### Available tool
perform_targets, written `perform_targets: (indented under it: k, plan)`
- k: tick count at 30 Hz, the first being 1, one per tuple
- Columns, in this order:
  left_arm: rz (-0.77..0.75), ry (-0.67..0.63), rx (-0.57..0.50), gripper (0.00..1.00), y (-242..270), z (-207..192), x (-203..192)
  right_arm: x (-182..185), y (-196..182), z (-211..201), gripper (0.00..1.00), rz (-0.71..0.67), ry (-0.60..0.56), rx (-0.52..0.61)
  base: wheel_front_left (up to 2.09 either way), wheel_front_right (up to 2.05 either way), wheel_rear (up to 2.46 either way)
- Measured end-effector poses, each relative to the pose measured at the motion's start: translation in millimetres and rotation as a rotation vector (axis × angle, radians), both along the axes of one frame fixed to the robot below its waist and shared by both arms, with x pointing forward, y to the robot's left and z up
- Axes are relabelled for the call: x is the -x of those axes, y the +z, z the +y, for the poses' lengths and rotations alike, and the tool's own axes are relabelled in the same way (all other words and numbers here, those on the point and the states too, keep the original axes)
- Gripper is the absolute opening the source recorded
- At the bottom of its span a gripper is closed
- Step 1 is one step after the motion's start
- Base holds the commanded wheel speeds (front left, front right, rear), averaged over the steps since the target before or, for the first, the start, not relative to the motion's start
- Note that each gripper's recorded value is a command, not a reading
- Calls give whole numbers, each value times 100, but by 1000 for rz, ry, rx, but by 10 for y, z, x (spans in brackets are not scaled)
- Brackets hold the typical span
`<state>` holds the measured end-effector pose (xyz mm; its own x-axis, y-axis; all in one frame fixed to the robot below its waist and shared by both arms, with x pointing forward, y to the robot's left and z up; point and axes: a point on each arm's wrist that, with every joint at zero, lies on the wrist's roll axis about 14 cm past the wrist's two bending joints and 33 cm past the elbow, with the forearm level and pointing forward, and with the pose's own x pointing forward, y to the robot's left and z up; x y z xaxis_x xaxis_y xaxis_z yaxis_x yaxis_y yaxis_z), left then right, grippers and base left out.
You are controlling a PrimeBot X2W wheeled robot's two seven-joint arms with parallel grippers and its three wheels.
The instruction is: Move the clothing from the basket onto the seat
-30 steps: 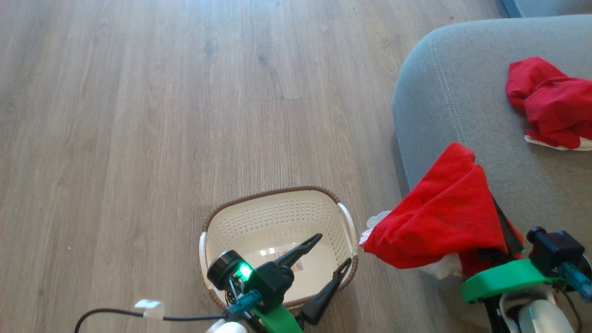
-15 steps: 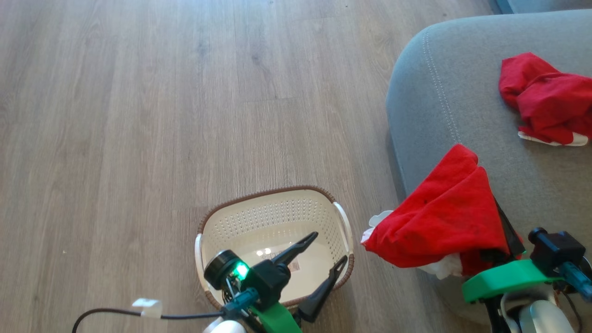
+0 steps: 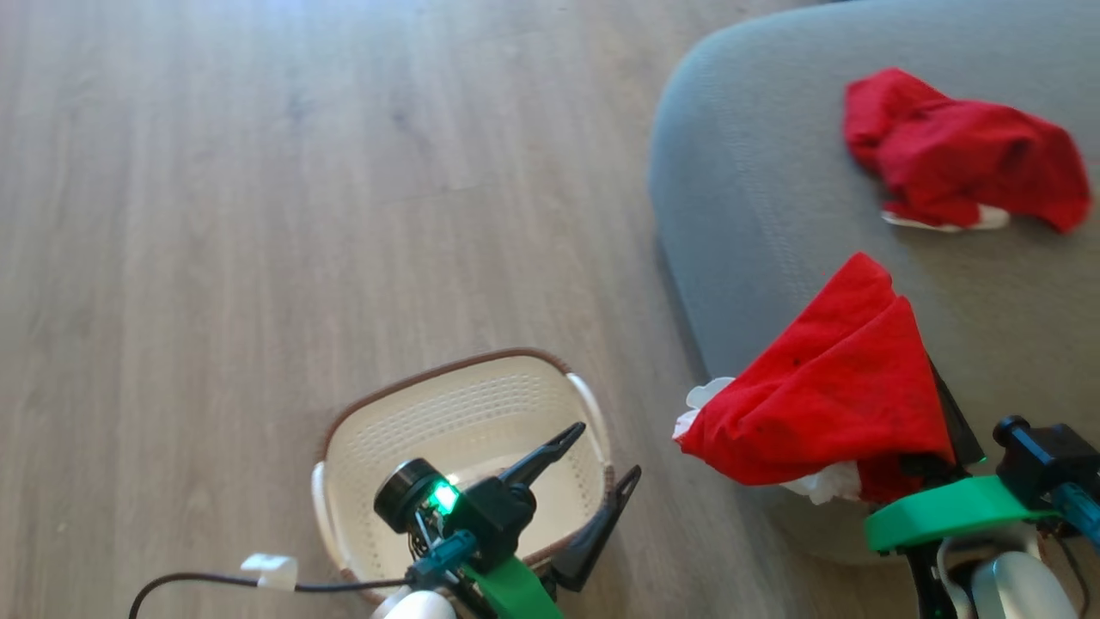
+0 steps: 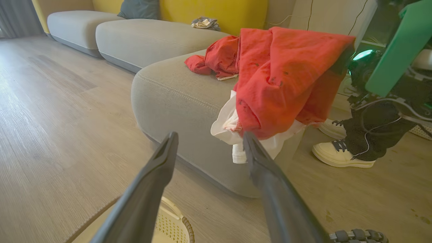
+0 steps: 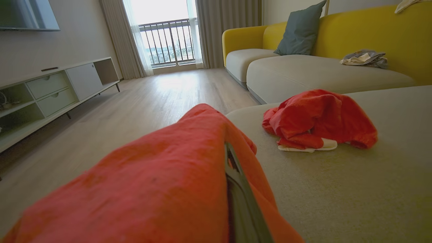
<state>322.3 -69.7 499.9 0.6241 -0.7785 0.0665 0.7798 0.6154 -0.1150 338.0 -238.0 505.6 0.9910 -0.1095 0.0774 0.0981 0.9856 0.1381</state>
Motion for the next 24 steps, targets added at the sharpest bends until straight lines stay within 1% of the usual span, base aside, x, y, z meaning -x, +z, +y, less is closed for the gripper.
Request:
perform_targets:
  k: [8, 9, 14, 24]
  plan:
    - [-7, -120, 8, 100, 19, -329, 96, 301, 69, -345, 0, -15, -123, 12, 0, 0, 0]
    - [-9, -152, 11, 100, 26, -415, 126, 391, 76, -432, 0, -14, -156, 15, 0, 0, 0]
    - [-11, -234, 14, 100, 22, -625, 216, 613, 91, -646, 0, -12, -242, 24, 0, 0, 0]
    - [-22, -357, 40, 100, 49, -955, 287, 947, 81, -969, 0, 7, -394, 24, 0, 0, 0]
